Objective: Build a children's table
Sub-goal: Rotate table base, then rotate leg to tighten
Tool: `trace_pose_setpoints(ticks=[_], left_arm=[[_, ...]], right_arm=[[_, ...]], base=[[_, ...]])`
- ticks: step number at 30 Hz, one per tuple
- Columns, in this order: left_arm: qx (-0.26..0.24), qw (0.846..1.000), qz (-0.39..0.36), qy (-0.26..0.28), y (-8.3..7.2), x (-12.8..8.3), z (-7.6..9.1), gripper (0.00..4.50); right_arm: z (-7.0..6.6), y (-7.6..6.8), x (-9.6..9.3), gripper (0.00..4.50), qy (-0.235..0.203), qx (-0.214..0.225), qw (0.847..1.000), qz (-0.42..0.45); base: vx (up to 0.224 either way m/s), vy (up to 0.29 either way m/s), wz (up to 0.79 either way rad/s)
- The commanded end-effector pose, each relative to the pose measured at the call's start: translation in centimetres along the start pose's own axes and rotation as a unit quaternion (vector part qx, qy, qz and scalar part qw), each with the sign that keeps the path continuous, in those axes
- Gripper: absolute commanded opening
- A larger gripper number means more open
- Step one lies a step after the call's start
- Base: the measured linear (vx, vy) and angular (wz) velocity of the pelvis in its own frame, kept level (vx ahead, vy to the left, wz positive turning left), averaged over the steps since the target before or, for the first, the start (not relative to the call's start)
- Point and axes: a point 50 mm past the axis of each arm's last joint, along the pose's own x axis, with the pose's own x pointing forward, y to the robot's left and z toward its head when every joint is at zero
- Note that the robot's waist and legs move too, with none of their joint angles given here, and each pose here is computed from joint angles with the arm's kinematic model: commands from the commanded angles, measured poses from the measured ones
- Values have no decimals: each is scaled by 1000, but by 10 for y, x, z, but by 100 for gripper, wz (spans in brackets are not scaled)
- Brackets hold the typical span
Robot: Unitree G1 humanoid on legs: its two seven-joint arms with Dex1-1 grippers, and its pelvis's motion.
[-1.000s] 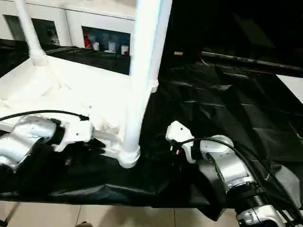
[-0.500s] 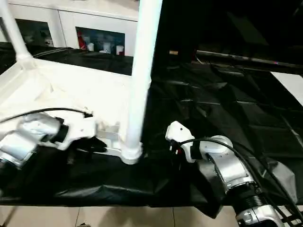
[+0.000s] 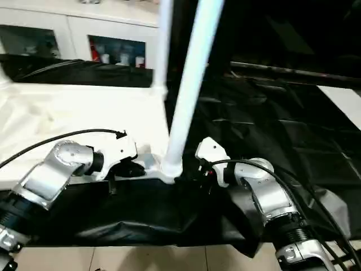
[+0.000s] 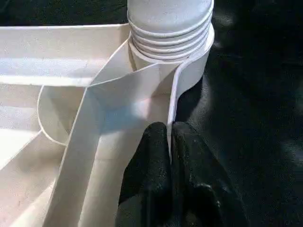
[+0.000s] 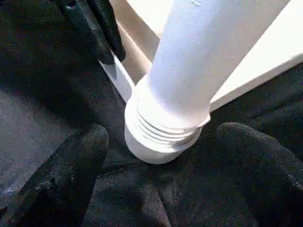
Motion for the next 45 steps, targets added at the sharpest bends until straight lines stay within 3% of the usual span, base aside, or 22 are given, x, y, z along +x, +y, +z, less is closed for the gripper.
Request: trace_pose_setpoints(ticks=[1,2,5,8,17,28,29,35,40,45], left_arm=[[-31,998,28,47,-2,4,-25,4],[-23,999,25,32,-2,4,-22,33],[-12,1000,-1,-18,-4,4,-13,64],[-7,1000,-15,-22,-1,-1,-11,96],[8,1000,-1,-25,17,-4,-10,96],[8,999,-32,-32,20,5,-11,96],[6,999,-32,-31,20,5,-11,69],[-2,998,-46,-43,21,8,-11,21],[-8,997,-70,-27,17,11,-16,7],[-53,996,-64,-14,17,10,-23,7]], right_arm=[[6,-5,-2,425,-3,-8,1000,-11],[6,-5,-1,425,-3,-8,1000,-10],[6,-3,-1,425,-4,-7,1000,-7],[6,-1,-1,425,-6,-5,1000,-3],[5,-1,-3,425,-6,-1,1000,2],[3,2,-4,425,-3,2,1000,10],[3,2,-4,425,-3,2,1000,10],[2,3,-4,425,-2,2,1000,12],[1,4,-3,425,-2,2,1000,14],[1,4,-3,425,-14,10,1000,5]], base=[[0,0,0],[0,0,0],[0,0,0],[0,0,0],[0,0,0],[0,0,0],[0,0,0],[0,0,0],[0,0,0],[0,0,0]])
